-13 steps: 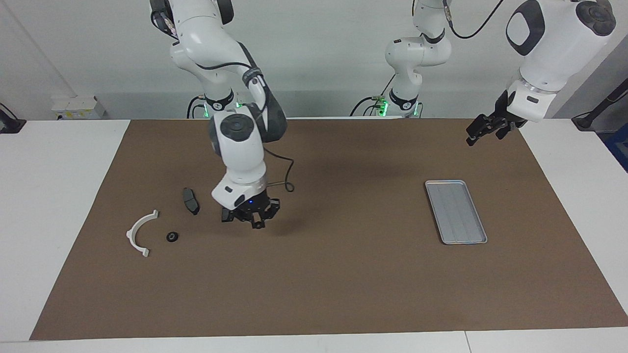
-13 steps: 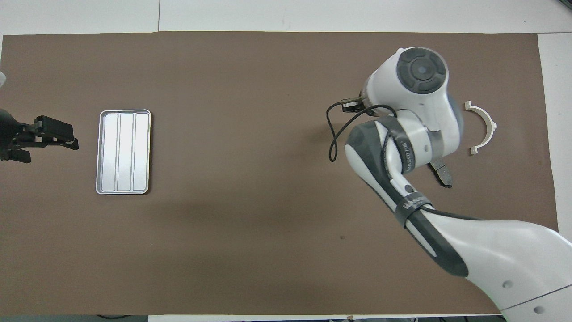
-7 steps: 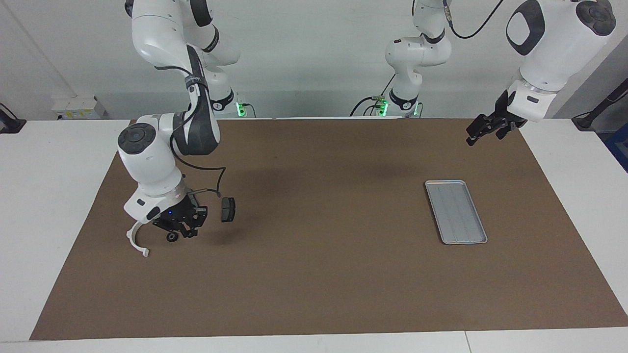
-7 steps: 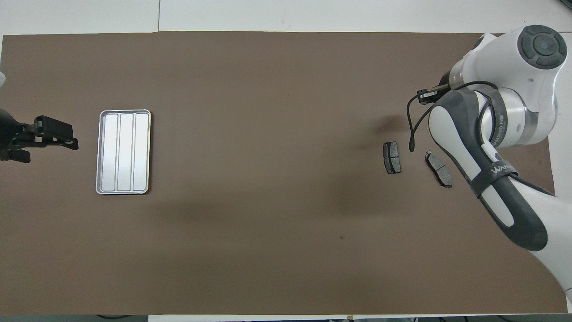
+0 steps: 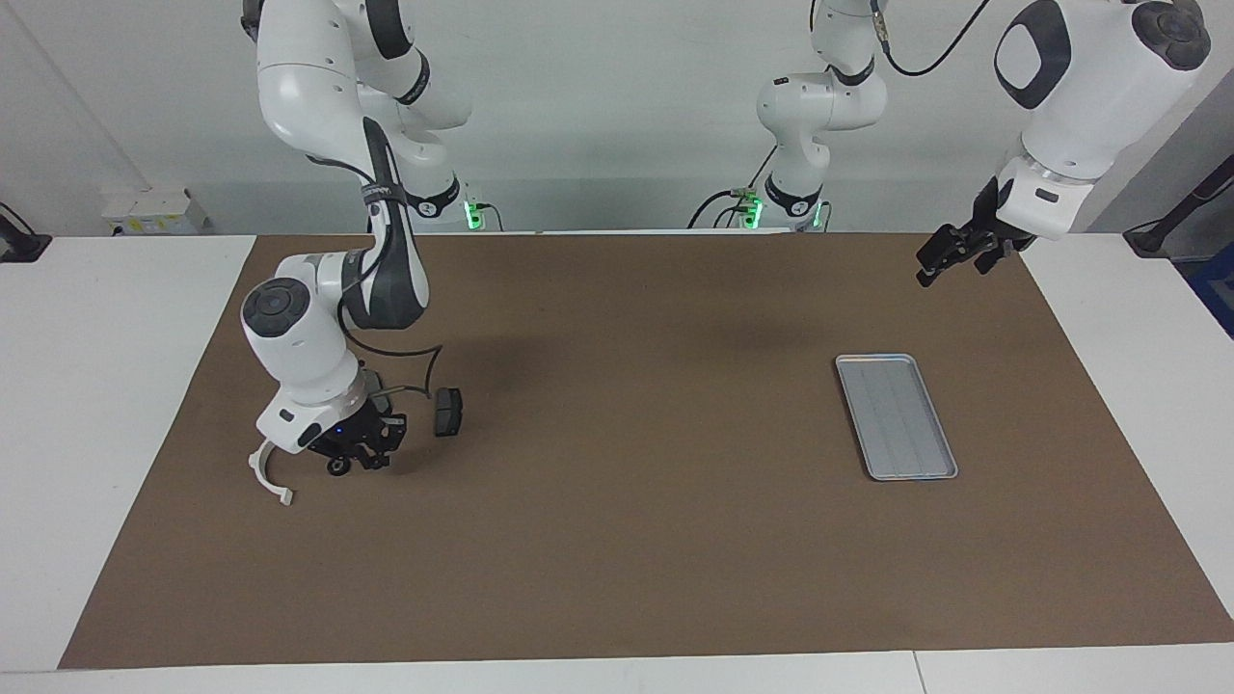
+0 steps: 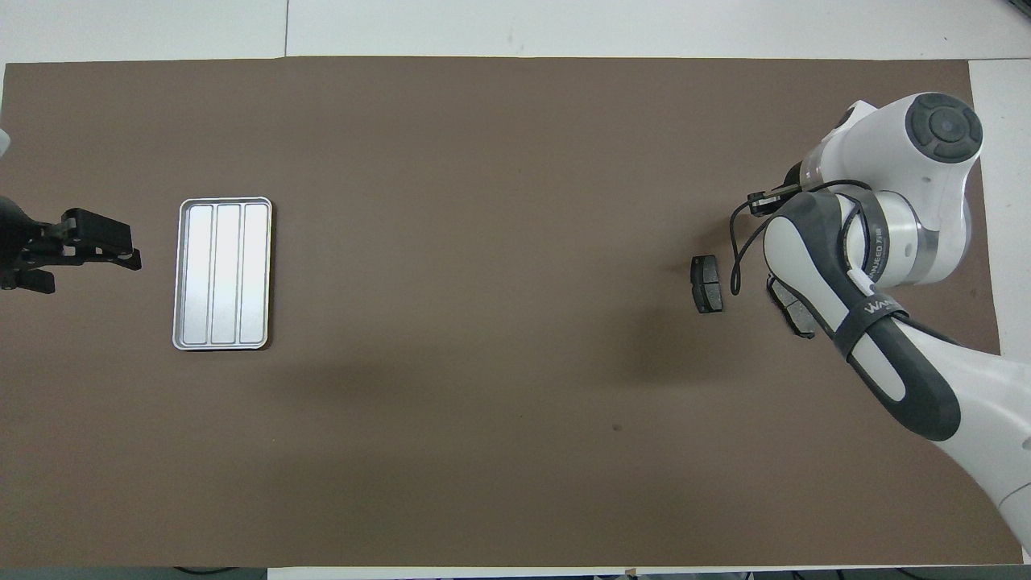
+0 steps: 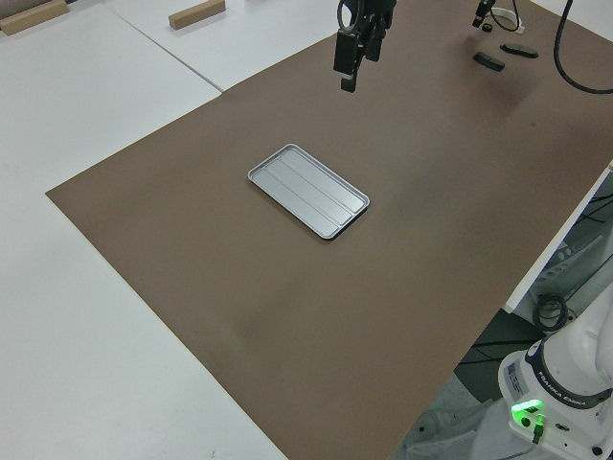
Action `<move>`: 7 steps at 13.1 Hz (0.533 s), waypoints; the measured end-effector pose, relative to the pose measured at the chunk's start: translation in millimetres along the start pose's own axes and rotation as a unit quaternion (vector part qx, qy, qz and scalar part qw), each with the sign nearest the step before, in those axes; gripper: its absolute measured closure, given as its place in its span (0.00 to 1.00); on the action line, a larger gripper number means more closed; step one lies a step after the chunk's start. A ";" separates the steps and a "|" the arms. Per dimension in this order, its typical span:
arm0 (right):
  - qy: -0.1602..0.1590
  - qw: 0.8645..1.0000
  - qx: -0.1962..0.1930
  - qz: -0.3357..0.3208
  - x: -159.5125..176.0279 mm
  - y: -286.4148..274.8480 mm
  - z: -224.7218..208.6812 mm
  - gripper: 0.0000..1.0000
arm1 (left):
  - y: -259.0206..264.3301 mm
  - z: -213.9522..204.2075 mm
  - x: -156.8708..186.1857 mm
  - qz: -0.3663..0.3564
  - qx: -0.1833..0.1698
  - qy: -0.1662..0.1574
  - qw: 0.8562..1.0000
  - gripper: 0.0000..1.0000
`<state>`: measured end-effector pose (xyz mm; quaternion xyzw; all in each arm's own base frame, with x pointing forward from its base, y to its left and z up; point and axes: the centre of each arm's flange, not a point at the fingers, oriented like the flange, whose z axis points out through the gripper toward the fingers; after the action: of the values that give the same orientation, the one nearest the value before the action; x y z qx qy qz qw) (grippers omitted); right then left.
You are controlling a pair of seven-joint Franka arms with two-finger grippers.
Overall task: Place bearing gear from tray to pile
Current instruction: 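Carry the gear with the right gripper beside the first gear and release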
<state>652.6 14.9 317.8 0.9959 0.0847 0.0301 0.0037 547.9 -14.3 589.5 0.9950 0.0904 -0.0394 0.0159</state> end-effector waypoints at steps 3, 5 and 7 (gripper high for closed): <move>-0.005 1.000 0.001 0.000 -4.8 -0.9 8.0 0.76 | 0.0 0.0 0.0 0.000 0.000 0.000 1.000 0.00; -0.008 1.000 0.001 0.000 -8.1 -0.9 13.4 0.76 | 0.0 0.0 0.0 0.000 0.000 0.000 1.000 0.00; -0.009 1.000 0.002 0.001 -12.1 -0.6 20.9 0.76 | 0.0 0.0 0.0 0.000 0.000 0.000 1.000 0.00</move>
<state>641.8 13.4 296.2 0.9962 0.0839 0.0209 0.0029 547.9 -14.2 589.5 0.9950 0.0904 -0.0393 0.0157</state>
